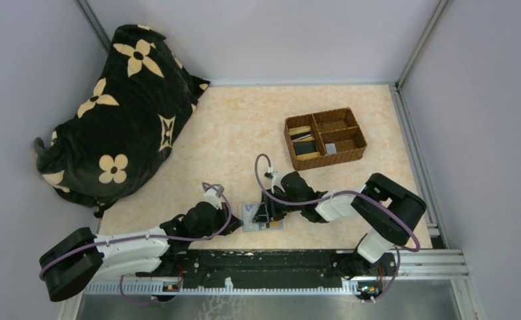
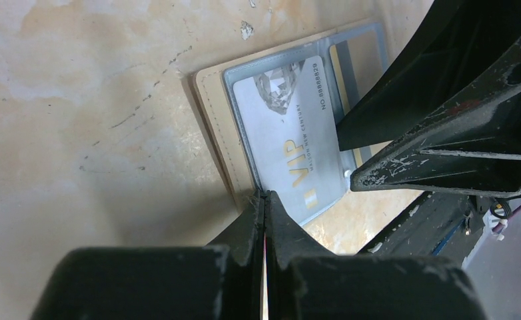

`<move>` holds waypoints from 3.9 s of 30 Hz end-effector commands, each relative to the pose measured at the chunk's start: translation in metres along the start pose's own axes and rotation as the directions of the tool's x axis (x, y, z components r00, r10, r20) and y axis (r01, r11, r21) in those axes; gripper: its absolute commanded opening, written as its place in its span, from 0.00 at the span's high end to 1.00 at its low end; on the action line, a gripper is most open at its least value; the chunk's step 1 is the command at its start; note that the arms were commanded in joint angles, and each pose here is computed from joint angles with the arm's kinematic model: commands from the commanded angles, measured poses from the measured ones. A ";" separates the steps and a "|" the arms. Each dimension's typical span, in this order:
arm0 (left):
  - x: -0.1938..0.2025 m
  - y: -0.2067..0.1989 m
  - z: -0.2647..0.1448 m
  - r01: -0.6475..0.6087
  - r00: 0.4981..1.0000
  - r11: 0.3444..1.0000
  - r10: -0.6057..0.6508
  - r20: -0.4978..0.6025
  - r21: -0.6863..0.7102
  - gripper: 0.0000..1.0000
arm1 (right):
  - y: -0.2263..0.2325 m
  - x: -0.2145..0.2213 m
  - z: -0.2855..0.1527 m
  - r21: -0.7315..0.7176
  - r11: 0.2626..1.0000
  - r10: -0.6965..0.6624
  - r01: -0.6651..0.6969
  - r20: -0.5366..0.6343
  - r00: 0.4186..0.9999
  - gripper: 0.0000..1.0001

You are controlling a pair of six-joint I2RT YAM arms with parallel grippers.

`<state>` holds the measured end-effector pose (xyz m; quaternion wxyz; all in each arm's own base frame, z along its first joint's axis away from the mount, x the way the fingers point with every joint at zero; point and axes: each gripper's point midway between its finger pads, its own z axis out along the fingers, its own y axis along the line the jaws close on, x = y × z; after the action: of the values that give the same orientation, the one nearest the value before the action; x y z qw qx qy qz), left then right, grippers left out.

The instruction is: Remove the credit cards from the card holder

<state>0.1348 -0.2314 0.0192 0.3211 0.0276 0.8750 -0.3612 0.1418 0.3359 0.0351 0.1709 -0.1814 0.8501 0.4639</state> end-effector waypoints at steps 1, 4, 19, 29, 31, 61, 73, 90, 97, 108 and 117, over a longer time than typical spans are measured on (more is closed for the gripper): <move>0.018 0.013 -0.001 -0.017 0.997 0.999 0.014 -0.078 -0.042 1.00 | 0.046 -0.018 -0.006 -0.176 0.982 -0.055 0.065 0.059 0.997 0.64; 0.018 0.012 -0.001 -0.015 0.997 0.999 0.012 -0.079 -0.039 1.00 | 0.048 -0.019 -0.006 -0.187 0.980 -0.054 0.066 0.066 0.996 0.65; 0.020 0.009 0.001 -0.009 0.996 1.000 0.008 -0.087 -0.019 1.00 | 0.056 -0.033 0.000 -0.207 0.975 -0.061 0.079 0.092 0.994 0.67; 0.018 0.010 0.001 -0.017 0.997 0.999 0.015 -0.076 -0.029 1.00 | 0.037 -0.013 0.026 -0.156 0.986 -0.062 0.062 0.005 0.998 0.68; 0.018 0.012 0.001 -0.018 0.997 0.999 0.016 -0.077 -0.034 1.00 | 0.036 -0.009 0.031 -0.160 0.986 -0.057 0.055 -0.009 0.998 0.68; 0.018 0.021 0.000 -0.007 0.998 0.998 0.003 -0.057 -0.067 1.00 | -0.002 -0.047 -0.028 -0.008 0.998 -0.068 0.069 0.114 0.991 0.89; 0.013 0.015 0.000 -0.014 0.999 0.998 0.011 -0.050 -0.056 0.89 | -0.020 -0.061 -0.052 0.169 0.978 -0.141 0.118 0.135 0.981 1.00; -0.003 -0.007 -0.003 -0.051 0.999 0.999 0.051 -0.015 0.018 0.30 | -0.050 -0.175 -0.196 0.577 0.813 -0.316 0.079 0.323 0.892 1.00; -0.001 -0.009 0.000 -0.049 0.999 0.998 0.049 -0.017 0.034 0.30 | -0.101 -0.234 -0.259 0.784 0.617 -0.327 -0.075 0.342 0.881 1.00; 0.006 0.001 -0.001 -0.045 0.999 0.999 0.046 -0.026 0.018 0.30 | -0.138 -0.258 -0.267 0.875 0.484 -0.315 -0.022 0.198 0.928 1.00; 0.009 0.007 -0.002 -0.045 0.999 0.999 0.044 -0.025 -0.002 0.31 | -0.163 -0.250 -0.250 0.876 0.482 -0.272 -0.008 0.158 0.949 1.00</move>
<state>0.1369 -0.2446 0.0389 0.3368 0.0469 0.8534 -0.3950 0.3913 0.0786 0.1488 0.3716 -0.0685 0.9257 -0.0185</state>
